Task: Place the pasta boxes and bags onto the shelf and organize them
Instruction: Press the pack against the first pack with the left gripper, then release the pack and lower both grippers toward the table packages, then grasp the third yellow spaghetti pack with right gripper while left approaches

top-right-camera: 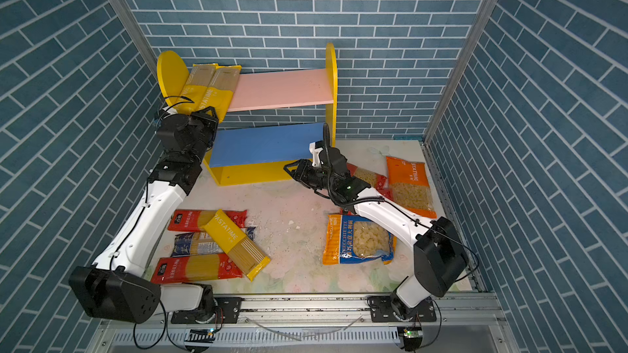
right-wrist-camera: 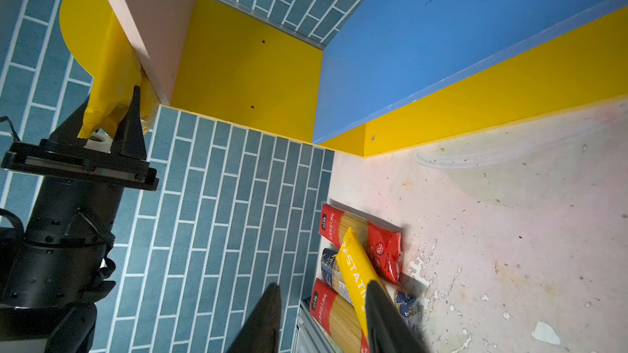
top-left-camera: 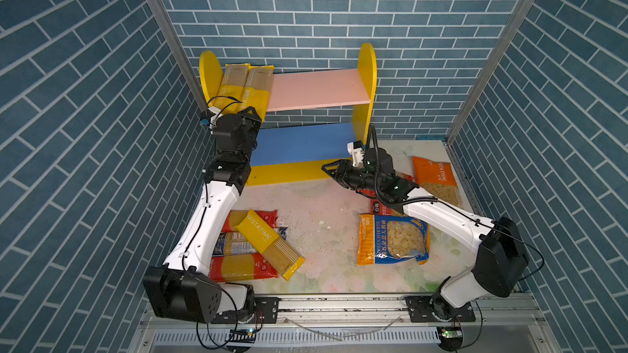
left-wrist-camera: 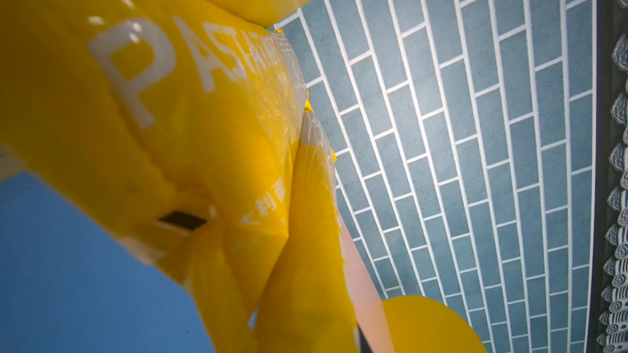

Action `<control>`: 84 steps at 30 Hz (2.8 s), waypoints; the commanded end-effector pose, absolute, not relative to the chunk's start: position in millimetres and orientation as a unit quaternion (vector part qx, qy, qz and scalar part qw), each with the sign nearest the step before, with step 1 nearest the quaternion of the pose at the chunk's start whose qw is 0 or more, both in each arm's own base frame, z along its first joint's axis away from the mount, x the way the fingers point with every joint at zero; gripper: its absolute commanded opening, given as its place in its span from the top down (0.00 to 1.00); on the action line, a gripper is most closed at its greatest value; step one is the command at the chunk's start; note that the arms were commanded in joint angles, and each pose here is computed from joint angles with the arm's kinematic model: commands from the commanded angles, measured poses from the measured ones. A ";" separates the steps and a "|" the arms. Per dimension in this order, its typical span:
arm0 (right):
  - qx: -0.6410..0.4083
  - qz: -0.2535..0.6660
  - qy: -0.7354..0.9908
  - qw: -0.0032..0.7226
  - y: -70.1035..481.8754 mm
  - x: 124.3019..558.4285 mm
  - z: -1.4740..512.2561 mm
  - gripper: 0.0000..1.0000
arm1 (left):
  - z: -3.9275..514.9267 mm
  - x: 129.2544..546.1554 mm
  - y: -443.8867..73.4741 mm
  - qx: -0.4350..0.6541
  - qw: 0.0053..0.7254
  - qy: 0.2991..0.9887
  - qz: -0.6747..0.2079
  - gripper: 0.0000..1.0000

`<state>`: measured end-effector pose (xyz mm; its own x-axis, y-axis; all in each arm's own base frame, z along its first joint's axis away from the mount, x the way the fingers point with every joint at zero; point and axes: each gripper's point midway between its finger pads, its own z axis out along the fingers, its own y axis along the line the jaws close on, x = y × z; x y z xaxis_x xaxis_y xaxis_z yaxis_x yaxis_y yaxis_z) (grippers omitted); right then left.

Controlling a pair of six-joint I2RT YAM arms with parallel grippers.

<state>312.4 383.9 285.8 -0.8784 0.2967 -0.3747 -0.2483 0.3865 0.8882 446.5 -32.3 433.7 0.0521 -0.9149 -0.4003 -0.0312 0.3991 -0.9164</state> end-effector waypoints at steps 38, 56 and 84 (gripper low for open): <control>-0.325 0.447 0.832 0.056 444.0 199.8 156.9 0.56 | 324.1 263.6 -32.3 -0.248 0.467 0.825 -0.198 0.05; -0.397 0.401 0.815 -0.133 472.3 131.8 56.5 0.45 | 165.1 231.6 -35.4 -0.278 0.363 0.879 -0.134 0.06; -0.376 0.440 0.815 -0.038 472.7 169.5 85.2 1.00 | 202.5 259.2 -41.6 -0.235 0.398 0.879 -0.118 0.06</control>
